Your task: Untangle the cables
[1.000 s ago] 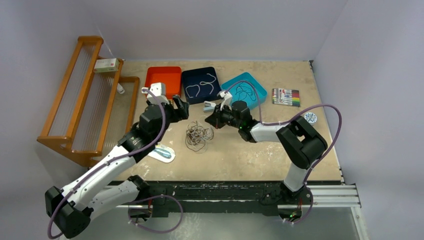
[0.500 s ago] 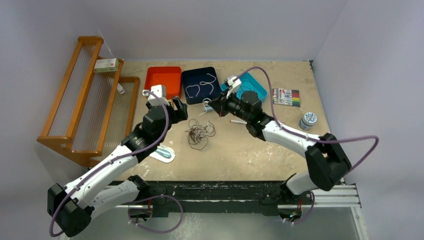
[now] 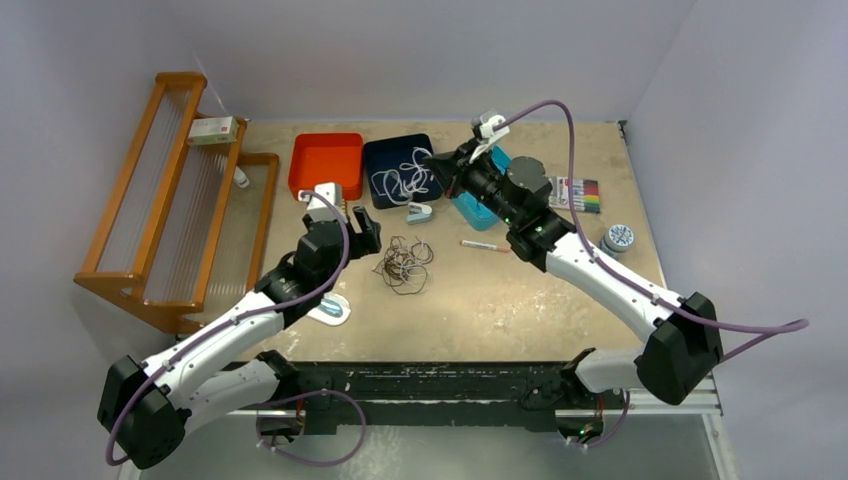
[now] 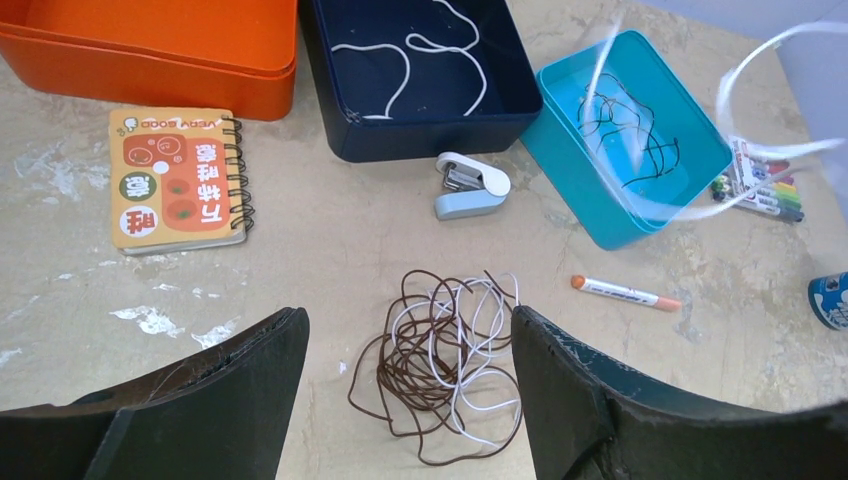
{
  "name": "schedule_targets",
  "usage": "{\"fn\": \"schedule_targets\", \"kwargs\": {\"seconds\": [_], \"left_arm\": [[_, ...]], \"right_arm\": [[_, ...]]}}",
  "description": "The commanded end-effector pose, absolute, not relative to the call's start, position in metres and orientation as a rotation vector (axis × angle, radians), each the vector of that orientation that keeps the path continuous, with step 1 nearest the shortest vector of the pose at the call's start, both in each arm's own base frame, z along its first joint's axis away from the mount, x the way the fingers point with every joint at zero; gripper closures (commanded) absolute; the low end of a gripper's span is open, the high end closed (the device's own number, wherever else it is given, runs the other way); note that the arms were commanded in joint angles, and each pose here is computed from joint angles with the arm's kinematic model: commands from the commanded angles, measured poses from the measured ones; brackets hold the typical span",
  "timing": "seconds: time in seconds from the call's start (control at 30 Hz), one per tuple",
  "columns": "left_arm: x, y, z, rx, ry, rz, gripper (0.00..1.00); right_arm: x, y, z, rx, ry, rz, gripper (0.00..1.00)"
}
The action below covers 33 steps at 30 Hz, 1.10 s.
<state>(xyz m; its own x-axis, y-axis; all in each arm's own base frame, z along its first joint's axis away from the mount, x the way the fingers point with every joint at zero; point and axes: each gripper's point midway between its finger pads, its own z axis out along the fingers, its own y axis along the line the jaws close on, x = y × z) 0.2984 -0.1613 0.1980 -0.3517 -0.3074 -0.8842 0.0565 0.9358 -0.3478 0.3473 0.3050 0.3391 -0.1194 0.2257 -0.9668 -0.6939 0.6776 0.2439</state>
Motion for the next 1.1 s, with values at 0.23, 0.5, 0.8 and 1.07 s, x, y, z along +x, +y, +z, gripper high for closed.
{"fn": "schedule_targets", "kwargs": {"seconds": [0.23,0.5,0.8,1.07], "left_arm": [[0.302,-0.176,0.199,-0.169,1.86,-0.467,0.27],[0.303,-0.167,0.194,-0.209,1.886,-0.409,0.27],[0.306,-0.141,0.196,-0.287,1.92,-0.26,0.27],[0.317,-0.109,0.183,-0.404,1.974,-0.27,0.27]], "right_arm": [[0.347,0.287,0.44,-0.331,1.292,0.775,1.0],[0.374,0.302,0.423,-0.386,1.397,0.699,1.0],[0.421,0.326,0.39,-0.438,1.472,0.604,1.0],[0.461,0.335,0.361,-0.442,1.51,0.552,1.0]]}}
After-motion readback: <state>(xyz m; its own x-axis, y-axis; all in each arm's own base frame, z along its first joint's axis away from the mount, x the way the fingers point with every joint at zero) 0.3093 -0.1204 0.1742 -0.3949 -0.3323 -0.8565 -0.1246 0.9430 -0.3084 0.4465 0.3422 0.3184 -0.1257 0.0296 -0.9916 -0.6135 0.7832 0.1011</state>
